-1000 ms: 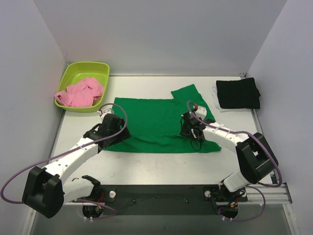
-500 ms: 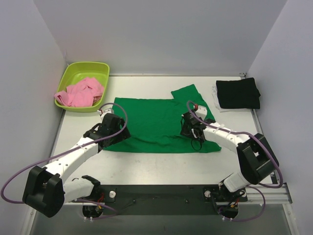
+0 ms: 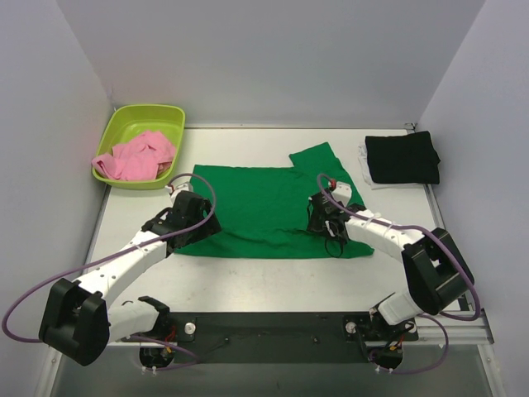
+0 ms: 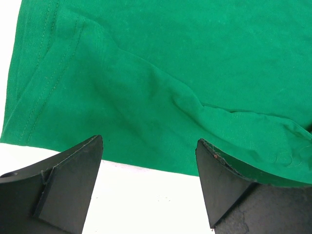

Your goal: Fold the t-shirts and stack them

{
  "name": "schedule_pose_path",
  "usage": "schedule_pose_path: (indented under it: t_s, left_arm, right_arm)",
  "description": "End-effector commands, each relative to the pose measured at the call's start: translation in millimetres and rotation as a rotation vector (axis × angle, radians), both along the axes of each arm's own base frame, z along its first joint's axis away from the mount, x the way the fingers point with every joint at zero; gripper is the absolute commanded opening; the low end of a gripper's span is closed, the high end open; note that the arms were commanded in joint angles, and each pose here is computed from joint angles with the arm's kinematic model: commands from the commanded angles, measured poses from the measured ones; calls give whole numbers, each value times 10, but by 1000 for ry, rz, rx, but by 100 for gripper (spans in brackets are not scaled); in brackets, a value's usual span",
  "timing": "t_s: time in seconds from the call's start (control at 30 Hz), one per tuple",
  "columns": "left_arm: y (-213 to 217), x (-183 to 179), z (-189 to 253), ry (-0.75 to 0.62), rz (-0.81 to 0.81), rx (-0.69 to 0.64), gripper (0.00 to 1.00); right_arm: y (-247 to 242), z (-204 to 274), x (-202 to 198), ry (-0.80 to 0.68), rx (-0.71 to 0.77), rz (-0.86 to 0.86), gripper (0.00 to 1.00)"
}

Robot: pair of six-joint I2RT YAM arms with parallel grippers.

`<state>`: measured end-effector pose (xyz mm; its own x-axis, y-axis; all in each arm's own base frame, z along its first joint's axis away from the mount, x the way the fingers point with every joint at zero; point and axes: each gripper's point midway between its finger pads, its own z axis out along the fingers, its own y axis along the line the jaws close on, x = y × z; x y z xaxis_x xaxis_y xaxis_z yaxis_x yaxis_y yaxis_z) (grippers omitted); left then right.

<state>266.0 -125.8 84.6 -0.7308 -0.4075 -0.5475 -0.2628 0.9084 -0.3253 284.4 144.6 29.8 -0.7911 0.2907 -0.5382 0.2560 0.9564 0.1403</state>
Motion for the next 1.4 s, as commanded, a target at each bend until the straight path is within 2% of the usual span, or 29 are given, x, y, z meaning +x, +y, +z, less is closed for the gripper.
schedule_pose_path:
  t_s: [0.0, 0.53, 0.77, 0.93, 1.07, 1.37]
  left_arm:
    - [-69, 173, 221, -72, -6, -32, 87]
    - [-30, 146, 191, -68, -1, -16, 87]
    - [-26, 131, 159, -61, -1, -15, 87]
    - [-34, 129, 149, -59, -4, -18, 86]
    - [-38, 129, 144, -60, -4, -21, 87]
    - [-42, 125, 124, -56, -5, -23, 86]
  right_arm:
    - [-32, -34, -19, -1, -17, -9, 42]
    - [105, -144, 18, 19, 22, -4, 38]
    - [143, -126, 45, 17, 33, 0, 21]
    - [143, -70, 68, 8, 21, 8, 13]
    - [150, 38, 111, -12, 16, 15, 0]
    - [310, 309, 383, -56, 13, 55, 0]
